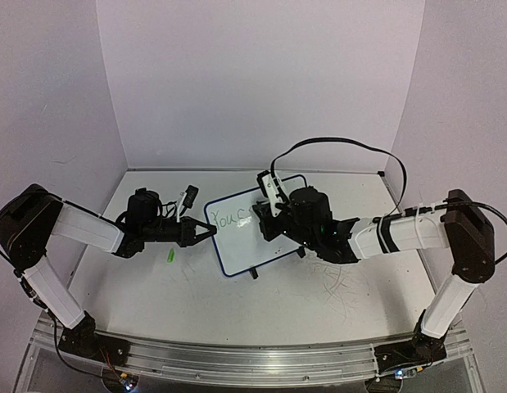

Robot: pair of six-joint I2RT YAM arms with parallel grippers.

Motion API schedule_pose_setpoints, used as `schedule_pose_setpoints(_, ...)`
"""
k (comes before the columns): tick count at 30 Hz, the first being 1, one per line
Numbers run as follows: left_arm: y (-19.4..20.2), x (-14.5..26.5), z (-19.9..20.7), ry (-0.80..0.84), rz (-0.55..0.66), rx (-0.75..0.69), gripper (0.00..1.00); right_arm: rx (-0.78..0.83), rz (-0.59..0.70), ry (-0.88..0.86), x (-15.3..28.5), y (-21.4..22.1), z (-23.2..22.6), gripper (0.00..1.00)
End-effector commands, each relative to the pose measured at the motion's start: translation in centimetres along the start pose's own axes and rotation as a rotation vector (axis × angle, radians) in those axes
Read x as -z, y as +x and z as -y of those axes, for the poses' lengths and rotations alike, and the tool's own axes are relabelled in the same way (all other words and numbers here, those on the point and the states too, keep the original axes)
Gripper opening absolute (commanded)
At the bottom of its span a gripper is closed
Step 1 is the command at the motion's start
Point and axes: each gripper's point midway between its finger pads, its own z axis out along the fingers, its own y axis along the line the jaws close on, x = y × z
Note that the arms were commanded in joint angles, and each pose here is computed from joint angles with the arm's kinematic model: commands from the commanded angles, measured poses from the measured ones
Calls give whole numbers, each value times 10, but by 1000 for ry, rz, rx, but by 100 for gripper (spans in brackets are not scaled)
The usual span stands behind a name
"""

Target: Write a sentence on the whiteboard

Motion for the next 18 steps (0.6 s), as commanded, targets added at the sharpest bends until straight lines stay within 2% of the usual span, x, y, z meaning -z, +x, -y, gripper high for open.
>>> schedule_pose_setpoints(1,1,0,-8,-44,-18,-31,0,-29,52,40,-4,-19,8,0)
schedule_pose_setpoints(18,0,-1,-8,-42,-18,-30,0,-9,45,30,-11,-18,4,0)
